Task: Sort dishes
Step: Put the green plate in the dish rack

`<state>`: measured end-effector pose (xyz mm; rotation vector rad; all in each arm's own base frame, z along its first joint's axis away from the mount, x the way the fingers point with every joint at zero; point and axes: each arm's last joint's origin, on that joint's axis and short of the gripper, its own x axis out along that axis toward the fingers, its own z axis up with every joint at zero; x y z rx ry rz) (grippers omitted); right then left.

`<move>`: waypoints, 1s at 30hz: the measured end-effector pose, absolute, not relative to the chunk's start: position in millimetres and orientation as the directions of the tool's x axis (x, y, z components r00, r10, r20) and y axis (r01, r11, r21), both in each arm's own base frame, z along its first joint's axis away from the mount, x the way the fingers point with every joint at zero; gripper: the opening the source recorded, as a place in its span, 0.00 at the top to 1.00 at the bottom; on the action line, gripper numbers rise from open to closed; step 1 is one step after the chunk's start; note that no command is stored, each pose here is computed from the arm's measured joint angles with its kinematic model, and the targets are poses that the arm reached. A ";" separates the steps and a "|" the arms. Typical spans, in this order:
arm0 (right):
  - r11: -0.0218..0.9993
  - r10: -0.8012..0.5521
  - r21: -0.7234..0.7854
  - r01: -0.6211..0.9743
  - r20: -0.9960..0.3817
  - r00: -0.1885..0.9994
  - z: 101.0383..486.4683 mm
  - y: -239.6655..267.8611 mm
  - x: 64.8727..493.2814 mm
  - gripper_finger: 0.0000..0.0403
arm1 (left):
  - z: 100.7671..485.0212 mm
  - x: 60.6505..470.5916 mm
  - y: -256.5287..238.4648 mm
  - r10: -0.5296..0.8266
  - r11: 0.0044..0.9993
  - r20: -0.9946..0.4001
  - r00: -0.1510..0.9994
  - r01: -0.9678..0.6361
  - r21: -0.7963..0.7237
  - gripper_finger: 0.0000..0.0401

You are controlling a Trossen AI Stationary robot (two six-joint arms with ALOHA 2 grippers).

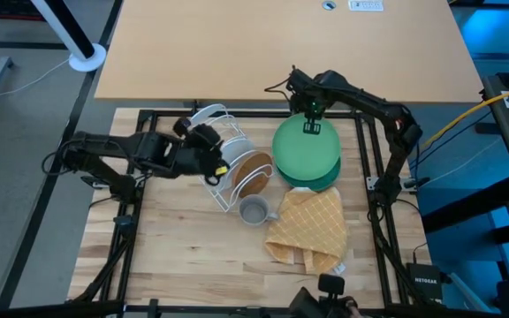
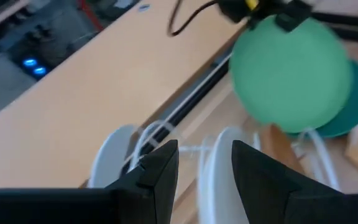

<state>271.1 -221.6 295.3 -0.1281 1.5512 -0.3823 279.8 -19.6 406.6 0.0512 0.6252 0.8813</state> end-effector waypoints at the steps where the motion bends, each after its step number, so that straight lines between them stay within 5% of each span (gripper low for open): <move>1: 0.933 -0.327 -0.327 0.151 -0.945 -0.029 297.6 -219.5 272.5 0.98 | 408.0 282.9 -16.5 0.719 0.663 -0.494 0.490 -0.696 0.276 0.65; 13: 0.909 -0.410 -0.414 0.045 -0.909 -0.073 307.9 -191.4 289.0 0.98 | 380.9 347.8 42.7 0.470 0.855 -0.600 0.648 -0.502 0.128 0.65; 22: 0.912 -0.410 -0.411 -0.009 -0.907 -0.094 307.6 -177.0 293.8 0.98 | 318.8 386.7 99.8 0.508 0.833 -0.694 0.510 -0.497 0.244 0.65; 30: 0.886 -0.464 -0.464 -0.030 -0.878 -0.119 308.3 -172.9 296.2 0.98 | 291.9 415.0 122.7 0.528 0.827 -0.639 0.560 -0.510 0.236 0.65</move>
